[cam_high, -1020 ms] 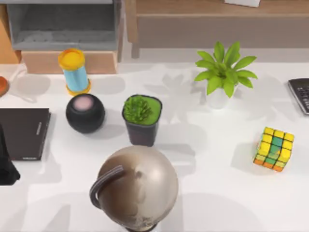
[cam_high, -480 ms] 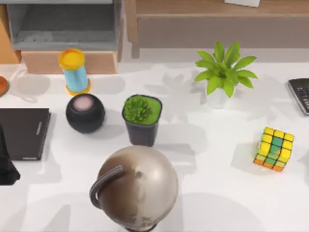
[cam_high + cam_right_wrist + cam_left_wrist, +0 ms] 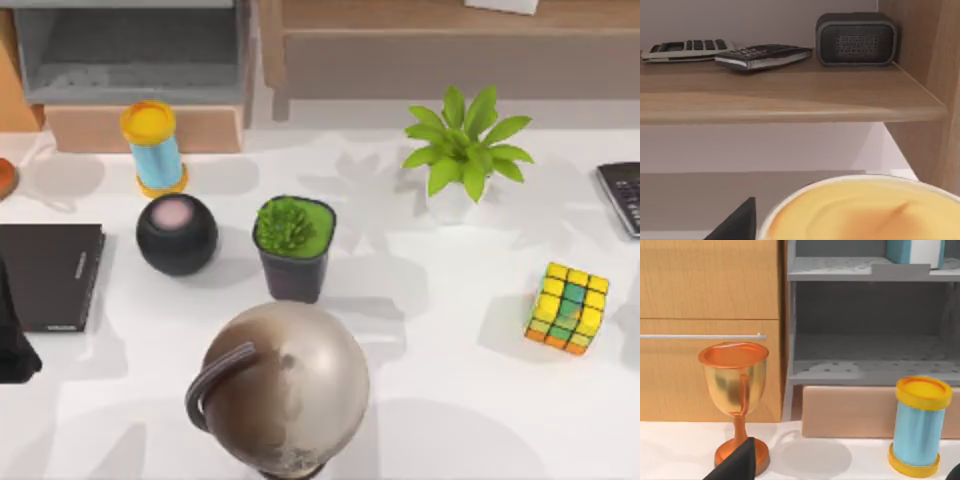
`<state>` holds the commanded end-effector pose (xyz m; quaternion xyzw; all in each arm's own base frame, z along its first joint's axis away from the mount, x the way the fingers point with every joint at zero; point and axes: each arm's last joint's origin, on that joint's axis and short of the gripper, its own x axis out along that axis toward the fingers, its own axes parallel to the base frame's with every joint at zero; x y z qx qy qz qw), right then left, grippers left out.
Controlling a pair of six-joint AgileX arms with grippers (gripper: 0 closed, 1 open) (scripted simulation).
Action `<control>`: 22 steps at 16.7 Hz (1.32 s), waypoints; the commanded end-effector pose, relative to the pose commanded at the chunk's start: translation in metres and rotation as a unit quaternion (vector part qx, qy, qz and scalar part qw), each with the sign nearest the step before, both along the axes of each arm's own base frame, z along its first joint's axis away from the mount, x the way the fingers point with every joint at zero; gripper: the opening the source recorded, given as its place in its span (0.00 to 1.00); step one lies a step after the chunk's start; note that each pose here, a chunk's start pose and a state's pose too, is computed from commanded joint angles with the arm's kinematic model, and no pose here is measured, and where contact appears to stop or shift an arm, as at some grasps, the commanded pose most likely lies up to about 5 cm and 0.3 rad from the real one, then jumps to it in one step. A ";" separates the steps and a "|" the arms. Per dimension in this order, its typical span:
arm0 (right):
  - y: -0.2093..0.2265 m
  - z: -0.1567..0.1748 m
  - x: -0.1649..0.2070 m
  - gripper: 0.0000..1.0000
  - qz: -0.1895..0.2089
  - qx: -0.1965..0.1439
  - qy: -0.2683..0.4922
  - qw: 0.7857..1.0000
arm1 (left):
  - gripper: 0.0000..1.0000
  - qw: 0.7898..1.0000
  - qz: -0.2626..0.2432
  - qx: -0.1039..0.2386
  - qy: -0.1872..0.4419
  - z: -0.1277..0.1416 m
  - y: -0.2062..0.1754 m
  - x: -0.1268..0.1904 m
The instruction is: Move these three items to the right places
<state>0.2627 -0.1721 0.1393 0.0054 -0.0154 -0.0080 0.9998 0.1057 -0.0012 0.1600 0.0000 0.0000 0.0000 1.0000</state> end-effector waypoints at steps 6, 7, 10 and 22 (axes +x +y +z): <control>0.018 0.043 0.077 1.00 0.009 0.085 0.015 0.996 | 1.00 1.000 0.000 0.000 0.000 0.000 0.000 0.000; 0.024 0.052 0.090 1.00 0.010 0.105 0.027 0.994 | 1.00 1.000 0.000 0.000 0.000 0.000 0.000 0.000; 0.053 0.078 0.124 1.00 0.011 0.168 0.089 0.982 | 1.00 1.000 0.000 0.000 0.000 0.000 0.000 0.000; 0.226 0.087 0.100 1.00 -0.076 0.227 0.590 0.771 | 1.00 1.000 0.000 0.000 0.000 0.000 0.000 0.000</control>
